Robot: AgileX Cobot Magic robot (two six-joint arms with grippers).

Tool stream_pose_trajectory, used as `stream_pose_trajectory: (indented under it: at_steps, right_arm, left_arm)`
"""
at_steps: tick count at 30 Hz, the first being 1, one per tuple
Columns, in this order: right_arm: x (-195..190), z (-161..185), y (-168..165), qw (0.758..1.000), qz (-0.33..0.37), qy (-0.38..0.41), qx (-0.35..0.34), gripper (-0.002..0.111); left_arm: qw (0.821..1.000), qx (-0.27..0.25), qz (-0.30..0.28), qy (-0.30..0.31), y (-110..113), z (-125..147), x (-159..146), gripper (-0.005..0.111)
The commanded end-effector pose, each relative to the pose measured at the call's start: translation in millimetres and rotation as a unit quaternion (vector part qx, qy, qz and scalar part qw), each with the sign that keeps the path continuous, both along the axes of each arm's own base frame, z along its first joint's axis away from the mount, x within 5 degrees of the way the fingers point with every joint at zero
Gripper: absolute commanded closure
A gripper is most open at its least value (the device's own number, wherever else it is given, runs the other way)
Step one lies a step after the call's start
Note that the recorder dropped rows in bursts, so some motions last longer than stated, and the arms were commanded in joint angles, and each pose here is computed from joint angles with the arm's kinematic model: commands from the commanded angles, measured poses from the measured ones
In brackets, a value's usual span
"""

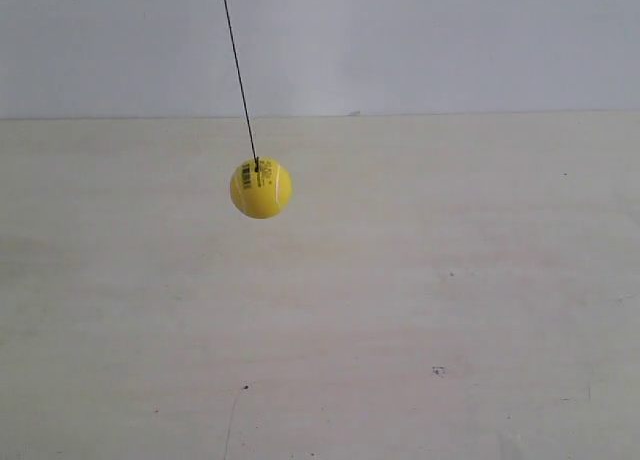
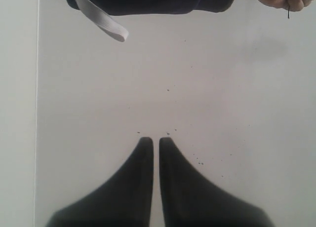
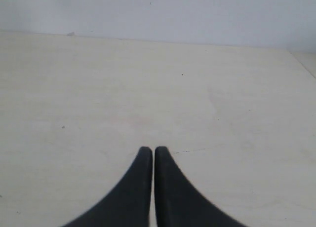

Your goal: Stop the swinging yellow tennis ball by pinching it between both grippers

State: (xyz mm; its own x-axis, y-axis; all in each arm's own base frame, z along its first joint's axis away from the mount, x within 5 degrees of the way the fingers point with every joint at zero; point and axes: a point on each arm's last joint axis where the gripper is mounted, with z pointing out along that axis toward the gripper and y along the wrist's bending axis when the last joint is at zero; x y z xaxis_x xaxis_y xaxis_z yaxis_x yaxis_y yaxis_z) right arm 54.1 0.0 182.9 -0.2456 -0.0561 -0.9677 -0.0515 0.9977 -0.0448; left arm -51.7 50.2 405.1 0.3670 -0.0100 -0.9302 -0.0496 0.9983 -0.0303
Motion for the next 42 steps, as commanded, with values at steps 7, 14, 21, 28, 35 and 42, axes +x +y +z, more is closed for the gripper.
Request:
stream_pose_trajectory:
  at_steps: [7,14,21,28,35,42]
  right_arm:
    - [0,0,0,1.000,-0.001,-0.002,-0.002,0.108]
    - [0,0,0,1.000,-0.001,-0.002,-0.002,0.108]
    - [0,0,0,1.000,-0.001,-0.002,-0.001,0.108]
    - [0,0,0,1.000,-0.001,-0.002,-0.001,0.108]
    - [0,-1,0,1.000,-0.002,0.002,-0.002,0.108]
    - [0,-1,0,1.000,-0.002,0.002,-0.002,0.108]
  left_arm:
    - [1.000,0.000,-0.004,0.010,-2,-4,4,0.102]
    - [0.988,0.131,-0.032,0.075,-23,-40,35,0.102]
    - [0.978,0.186,-0.088,0.025,-52,-89,73,0.102]
    - [0.986,0.108,-0.069,0.105,-56,-149,97,0.102]
    - [0.977,0.074,-0.013,0.199,-49,-183,104,0.102]
    - [0.965,0.072,-0.011,0.252,-49,-212,107,0.102]
